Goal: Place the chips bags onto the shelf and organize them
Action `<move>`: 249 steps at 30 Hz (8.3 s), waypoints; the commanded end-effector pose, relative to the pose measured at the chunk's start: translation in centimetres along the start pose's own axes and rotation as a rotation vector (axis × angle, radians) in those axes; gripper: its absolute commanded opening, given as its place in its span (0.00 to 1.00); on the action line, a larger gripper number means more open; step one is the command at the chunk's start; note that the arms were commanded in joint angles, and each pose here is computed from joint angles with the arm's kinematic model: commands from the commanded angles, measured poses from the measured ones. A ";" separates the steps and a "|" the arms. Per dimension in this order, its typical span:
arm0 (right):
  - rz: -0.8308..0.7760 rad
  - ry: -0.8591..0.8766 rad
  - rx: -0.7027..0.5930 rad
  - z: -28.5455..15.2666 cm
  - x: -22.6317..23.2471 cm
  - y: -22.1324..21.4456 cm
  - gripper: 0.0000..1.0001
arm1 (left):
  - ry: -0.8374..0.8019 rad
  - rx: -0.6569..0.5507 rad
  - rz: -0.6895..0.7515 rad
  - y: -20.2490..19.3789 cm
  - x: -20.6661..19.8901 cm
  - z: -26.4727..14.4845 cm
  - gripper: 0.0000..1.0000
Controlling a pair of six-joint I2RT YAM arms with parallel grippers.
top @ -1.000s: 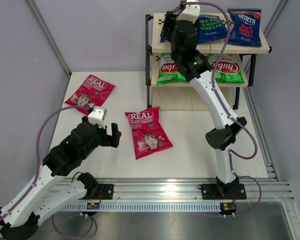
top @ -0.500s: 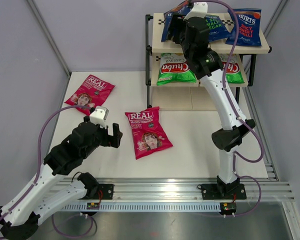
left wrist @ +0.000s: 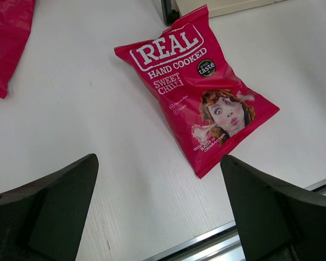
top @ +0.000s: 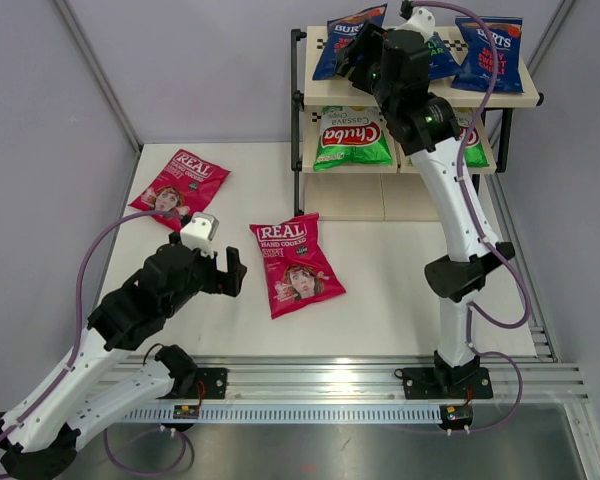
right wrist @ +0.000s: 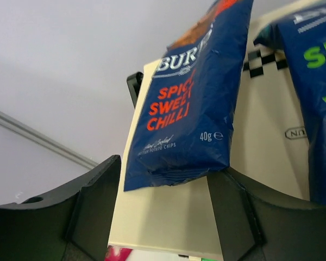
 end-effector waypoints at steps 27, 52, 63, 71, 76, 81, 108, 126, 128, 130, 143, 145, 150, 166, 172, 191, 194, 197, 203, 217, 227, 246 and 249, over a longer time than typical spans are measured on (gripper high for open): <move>0.145 0.023 0.064 -6.4 -2.3 5.5 0.50 | 0.040 -0.046 -0.026 0.8 0.3 0.3 0.99; 0.040 0.295 0.347 -24.1 -10.8 -7.2 0.99 | 0.042 -0.135 -0.455 0.2 -0.2 4.9 0.99; 0.054 0.550 0.329 -33.4 -13.3 -10.8 0.99 | -0.189 -0.145 -0.476 -1.7 0.5 13.5 0.99; 0.123 0.509 0.394 -35.8 -15.7 -14.0 1.00 | -0.297 -0.074 -0.521 -3.5 2.4 18.2 0.99; 0.152 0.501 0.407 -36.5 -16.5 -15.2 0.99 | -0.372 -0.030 -0.548 -4.2 2.3 20.5 0.99; 0.138 0.549 0.446 -36.7 -16.3 -15.7 0.99 | -0.342 0.061 -0.608 -6.2 2.7 23.1 0.99; 0.541 0.515 0.572 -32.4 -20.4 -26.5 0.99 | -0.315 -0.241 -0.921 -4.3 1.8 19.3 0.00; 0.544 0.476 0.505 -29.6 -19.3 -29.0 0.98 | -0.468 -0.482 -1.164 3.5 -1.3 9.3 0.00; 0.519 0.527 0.495 -29.5 -17.6 -28.5 0.98 | -0.495 -0.543 -1.142 5.5 -2.0 7.1 0.00; 0.493 0.572 0.497 -29.3 -16.5 -28.5 0.98 | -0.480 -0.569 -1.130 7.3 -2.5 5.7 0.00; 0.528 0.884 0.440 -28.9 -8.8 -25.8 0.97 | -0.698 -0.683 -1.217 16.1 -6.3 -1.6 0.00; 0.547 0.922 0.396 -28.8 -7.9 -24.9 0.97 | -0.728 -0.692 -1.216 17.5 -7.2 -2.5 0.00; 0.570 0.951 0.340 -28.5 -6.6 -23.7 0.98 | -0.778 -0.716 -1.215 19.8 -8.9 -4.1 0.00; 0.604 1.121 0.037 -29.8 -5.2 -18.9 0.99 | -0.988 -0.654 -1.252 21.1 -14.7 -7.1 0.00; 0.574 1.210 -0.055 -31.3 -4.7 -16.3 0.98 | -1.029 -0.605 -1.289 20.3 -15.1 -7.3 0.00; 0.548 1.308 -0.239 -34.1 -5.0 -12.0 0.83 | -0.934 -0.549 -1.400 16.4 -13.8 -5.0 0.00; 0.568 1.306 -0.247 -34.3 -5.2 -11.6 0.81 | -0.885 -0.535 -1.411 15.3 -13.5 -4.3 0.00; 0.593 1.305 -0.253 -34.5 -5.2 -11.2 0.77 | -0.870 -0.509 -1.422 14.5 -13.6 -3.6 0.00; 0.637 1.278 -0.268 -34.4 -5.4 -10.7 0.68 | -0.843 -0.457 -1.456 12.8 -13.8 -2.2 0.00; 0.574 1.062 -0.084 -32.6 -6.2 -13.1 0.50 | -0.627 -0.571 -1.380 12.5 -10.5 -3.0 0.00; 0.493 0.965 0.003 -32.0 -6.0 -13.1 0.27 | -0.609 -0.616 -1.200 13.3 -10.3 -4.2 0.05; 0.643 0.477 0.187 -29.3 -11.7 -20.1 0.05 | -0.022 -0.560 -0.595 13.1 -4.0 -4.8 0.17; 0.680 0.395 0.210 -28.9 -13.4 -22.3 0.08 | 0.023 -0.430 -0.467 12.0 -4.3 -3.4 0.17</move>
Point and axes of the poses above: each gripper's point midway between its finger pads, its own z axis out along the fingers, its own x axis along the line the jaws close on, y = z × x, the point moved 7 cm from there along -z, back along the fingers, and after that the axes turned 3 degrees about z, right-handed, at the moved point
